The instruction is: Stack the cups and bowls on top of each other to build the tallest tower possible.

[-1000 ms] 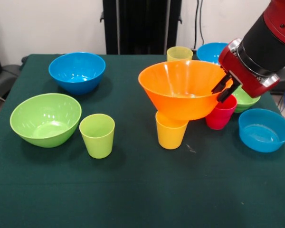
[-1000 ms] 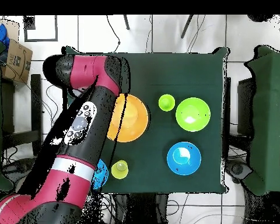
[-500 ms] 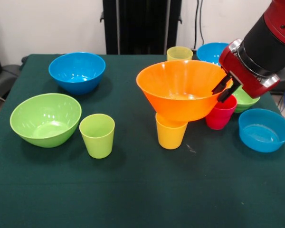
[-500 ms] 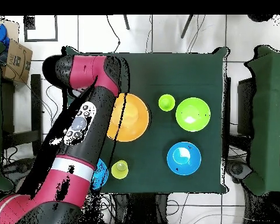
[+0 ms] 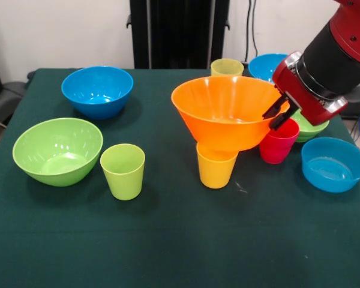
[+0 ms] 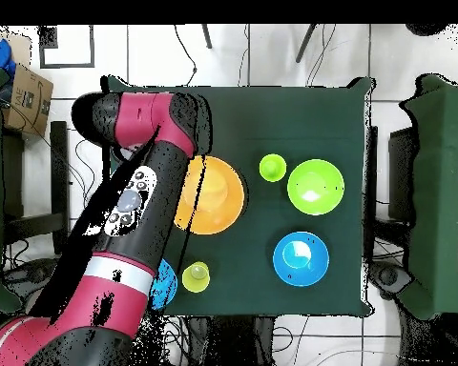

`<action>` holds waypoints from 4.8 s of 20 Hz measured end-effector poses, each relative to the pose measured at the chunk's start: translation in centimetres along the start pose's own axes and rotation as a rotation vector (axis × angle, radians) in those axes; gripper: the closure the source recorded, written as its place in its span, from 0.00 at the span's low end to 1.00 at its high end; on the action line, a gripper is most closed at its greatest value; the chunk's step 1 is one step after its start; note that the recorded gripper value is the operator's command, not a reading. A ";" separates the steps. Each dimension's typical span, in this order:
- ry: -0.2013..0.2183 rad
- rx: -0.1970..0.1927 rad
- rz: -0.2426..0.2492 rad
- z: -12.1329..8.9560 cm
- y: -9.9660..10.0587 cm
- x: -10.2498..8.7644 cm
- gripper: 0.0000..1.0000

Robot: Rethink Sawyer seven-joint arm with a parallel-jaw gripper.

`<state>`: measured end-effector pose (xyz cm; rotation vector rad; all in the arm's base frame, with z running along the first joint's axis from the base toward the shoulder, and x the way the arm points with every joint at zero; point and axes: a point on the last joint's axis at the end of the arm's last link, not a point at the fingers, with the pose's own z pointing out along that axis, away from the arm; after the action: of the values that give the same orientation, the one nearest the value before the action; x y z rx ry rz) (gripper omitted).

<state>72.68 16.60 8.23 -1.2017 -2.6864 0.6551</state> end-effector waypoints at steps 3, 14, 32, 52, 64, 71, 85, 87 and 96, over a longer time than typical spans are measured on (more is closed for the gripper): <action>-0.012 0.015 -0.006 0.3 -0.2 -0.1 1.00; -0.054 0.053 -0.024 1.0 -1.0 -0.5 1.00; -0.073 0.038 -0.024 1.0 -0.9 -0.9 0.00; -0.068 0.038 -0.016 0.9 -1.3 -1.1 0.00; -0.052 0.021 0.064 0.2 -4.9 -6.7 0.00; -0.071 0.015 0.115 0.6 -8.1 -11.3 0.00; -0.069 -0.020 0.121 0.7 -10.0 -14.1 0.00; -0.068 -0.027 0.115 0.7 -9.7 -13.9 0.00; -0.151 -0.105 0.086 1.0 -8.1 -13.4 0.00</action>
<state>75.96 1.65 11.64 -1.3512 -2.8385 0.6477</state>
